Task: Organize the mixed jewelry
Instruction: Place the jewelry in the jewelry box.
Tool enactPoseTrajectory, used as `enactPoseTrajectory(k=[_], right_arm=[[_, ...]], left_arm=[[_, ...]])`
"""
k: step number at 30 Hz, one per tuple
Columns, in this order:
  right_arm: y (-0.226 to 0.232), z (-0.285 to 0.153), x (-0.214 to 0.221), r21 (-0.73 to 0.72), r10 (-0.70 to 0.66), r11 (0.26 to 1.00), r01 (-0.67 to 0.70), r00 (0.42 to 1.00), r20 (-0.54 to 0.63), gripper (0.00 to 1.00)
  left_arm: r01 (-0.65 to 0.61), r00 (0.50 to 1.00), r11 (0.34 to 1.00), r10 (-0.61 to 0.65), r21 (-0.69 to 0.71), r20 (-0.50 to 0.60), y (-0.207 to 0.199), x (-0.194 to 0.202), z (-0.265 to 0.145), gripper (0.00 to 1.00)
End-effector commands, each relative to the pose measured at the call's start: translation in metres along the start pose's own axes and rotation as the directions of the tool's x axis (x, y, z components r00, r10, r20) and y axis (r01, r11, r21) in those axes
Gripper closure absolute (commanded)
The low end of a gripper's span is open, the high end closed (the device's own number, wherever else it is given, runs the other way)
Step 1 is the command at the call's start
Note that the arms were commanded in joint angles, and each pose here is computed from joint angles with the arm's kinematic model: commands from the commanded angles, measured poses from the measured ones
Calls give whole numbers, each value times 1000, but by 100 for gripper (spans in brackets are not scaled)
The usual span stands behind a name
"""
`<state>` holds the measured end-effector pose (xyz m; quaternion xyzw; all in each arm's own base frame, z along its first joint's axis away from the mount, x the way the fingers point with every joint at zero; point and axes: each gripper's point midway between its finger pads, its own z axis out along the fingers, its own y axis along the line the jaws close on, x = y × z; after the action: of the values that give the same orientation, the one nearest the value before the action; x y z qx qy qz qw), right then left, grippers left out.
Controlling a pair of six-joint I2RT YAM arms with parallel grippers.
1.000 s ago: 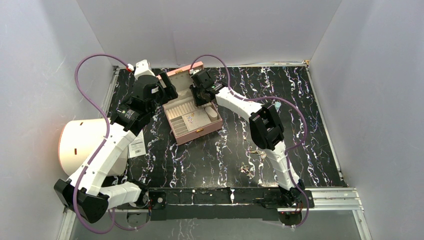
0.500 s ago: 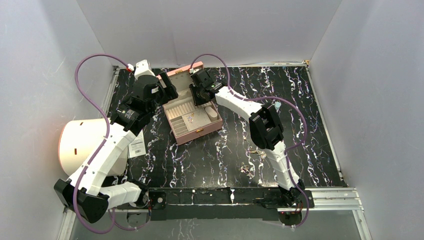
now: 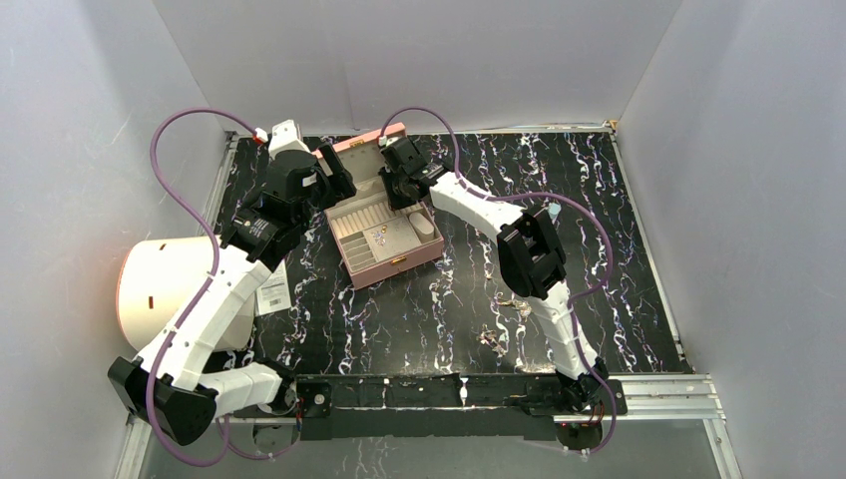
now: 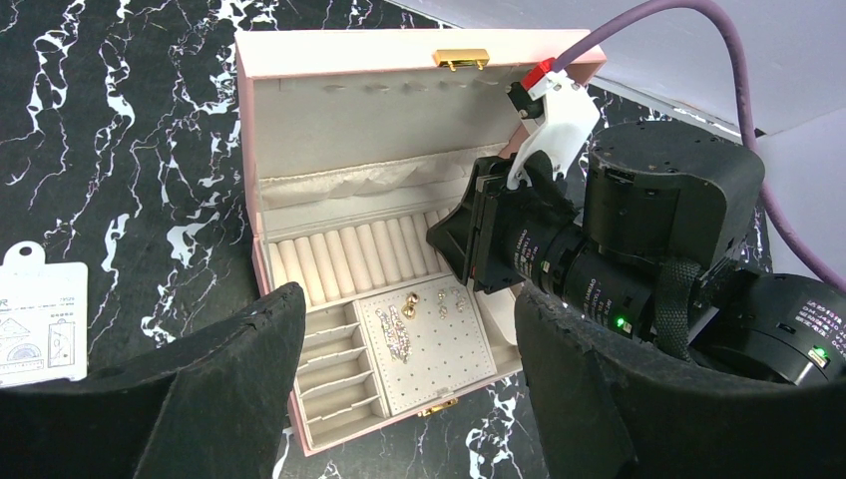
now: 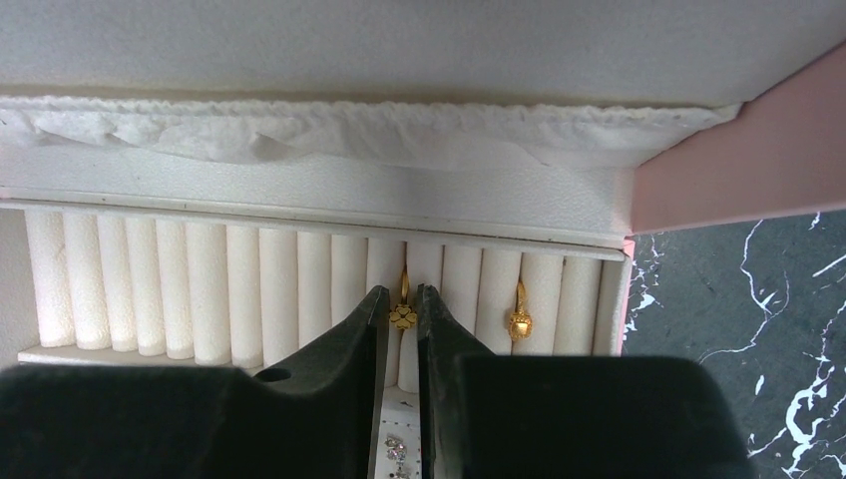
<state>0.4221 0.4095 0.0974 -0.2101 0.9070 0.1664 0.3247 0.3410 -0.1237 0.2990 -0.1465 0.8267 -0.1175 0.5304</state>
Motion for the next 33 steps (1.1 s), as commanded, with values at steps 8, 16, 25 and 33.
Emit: enactPoseTrajectory(k=[8,16,25,33], right_arm=[[2,9,-9,3,0,1000,0,1000,18,76],[4,0,-20,1,14,1000,-14,999,38,69],[14,-35,-48,-36,55,998,-51,994,100,55],[26,-74,-47,-128,58,991,-41,989,134,53]], left_arm=[[9,1000,1000,-9,8,9,-3,0,2,26],[11,1000,1000,-11,12,9,-3,-1,1,26],[19,1000,999,-20,26,15,-7,-5,-2,26],[40,999,996,-42,86,19,-16,-8,-9,26]])
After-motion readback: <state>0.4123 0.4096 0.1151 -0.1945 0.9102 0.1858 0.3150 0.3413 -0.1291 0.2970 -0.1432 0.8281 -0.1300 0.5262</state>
